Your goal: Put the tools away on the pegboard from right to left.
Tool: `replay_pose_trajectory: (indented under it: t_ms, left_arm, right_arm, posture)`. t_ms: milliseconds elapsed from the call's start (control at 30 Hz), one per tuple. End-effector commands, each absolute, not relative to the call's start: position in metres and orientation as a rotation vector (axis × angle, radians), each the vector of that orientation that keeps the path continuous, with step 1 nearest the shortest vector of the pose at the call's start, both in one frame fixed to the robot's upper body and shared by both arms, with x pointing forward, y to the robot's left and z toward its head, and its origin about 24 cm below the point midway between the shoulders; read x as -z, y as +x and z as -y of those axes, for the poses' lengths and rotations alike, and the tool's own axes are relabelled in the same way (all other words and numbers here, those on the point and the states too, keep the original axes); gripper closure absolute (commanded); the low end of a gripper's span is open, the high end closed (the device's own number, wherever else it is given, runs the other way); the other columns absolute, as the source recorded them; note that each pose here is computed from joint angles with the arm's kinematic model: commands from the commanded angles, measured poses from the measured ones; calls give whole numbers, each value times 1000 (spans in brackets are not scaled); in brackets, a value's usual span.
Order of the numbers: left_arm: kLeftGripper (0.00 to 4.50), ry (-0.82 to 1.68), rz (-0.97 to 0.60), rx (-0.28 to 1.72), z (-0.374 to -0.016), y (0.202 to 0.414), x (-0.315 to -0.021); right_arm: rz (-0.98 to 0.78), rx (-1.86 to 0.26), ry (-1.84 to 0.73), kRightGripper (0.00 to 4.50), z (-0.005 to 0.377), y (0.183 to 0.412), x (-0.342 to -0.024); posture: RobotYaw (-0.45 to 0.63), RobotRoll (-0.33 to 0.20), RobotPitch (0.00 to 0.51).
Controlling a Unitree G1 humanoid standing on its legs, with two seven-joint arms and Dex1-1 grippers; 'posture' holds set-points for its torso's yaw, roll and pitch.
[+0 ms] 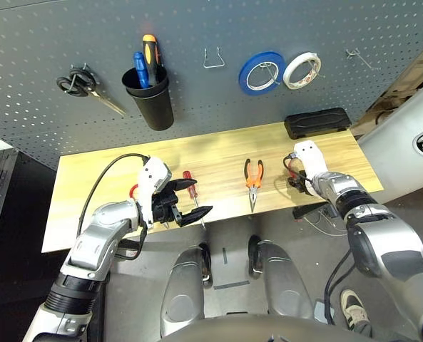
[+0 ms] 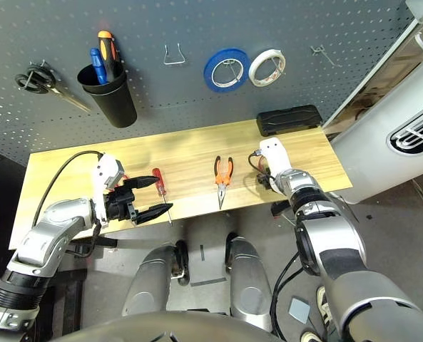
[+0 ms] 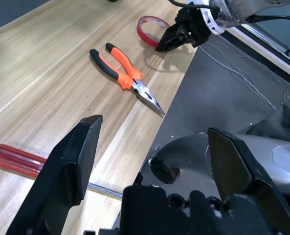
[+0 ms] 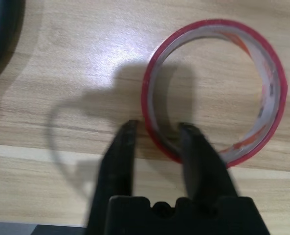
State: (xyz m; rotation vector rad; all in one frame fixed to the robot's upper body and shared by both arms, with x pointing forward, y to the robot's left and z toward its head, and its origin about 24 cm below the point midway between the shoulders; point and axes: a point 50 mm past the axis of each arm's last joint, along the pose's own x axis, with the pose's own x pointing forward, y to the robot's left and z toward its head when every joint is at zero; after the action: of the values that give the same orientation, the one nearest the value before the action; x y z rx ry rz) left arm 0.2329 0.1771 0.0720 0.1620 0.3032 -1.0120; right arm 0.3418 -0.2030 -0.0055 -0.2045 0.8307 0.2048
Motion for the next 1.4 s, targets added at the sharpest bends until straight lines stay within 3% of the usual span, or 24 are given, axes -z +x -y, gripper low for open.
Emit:
replay_pose_trajectory:
  t_ms: [33, 67, 333, 667, 1167, 1400]
  left_arm:
    - [0, 152, -303, 1006, -176, 230, -72]
    - [0, 152, -301, 1002, -176, 231, -72]
    - [0, 148, -269, 996, -169, 239, -73]
    - [0, 142, -189, 922, -178, 250, -78]
    - [0, 89, -18, 808, -199, 256, -93]
    - [0, 85, 0, 786, -208, 256, -92]
  right_arm:
    - [-863, -215, -225, 4244, 204, 337, 12]
    - [-861, -215, -225, 4475, 204, 337, 11]
    - [-839, -228, -277, 4475, 214, 341, 3]
    - [-644, -263, -343, 4475, 230, 358, -49]
    - [-405, -214, -437, 4475, 242, 344, -117]
    - [-293, -186, -495, 4475, 239, 340, -141]
  posture:
    - [19, 0, 232]
    - [13, 0, 223]
    - [7, 0, 199]
    - [-14, 0, 126]
    - [-19, 0, 33]
    - [-27, 0, 21]
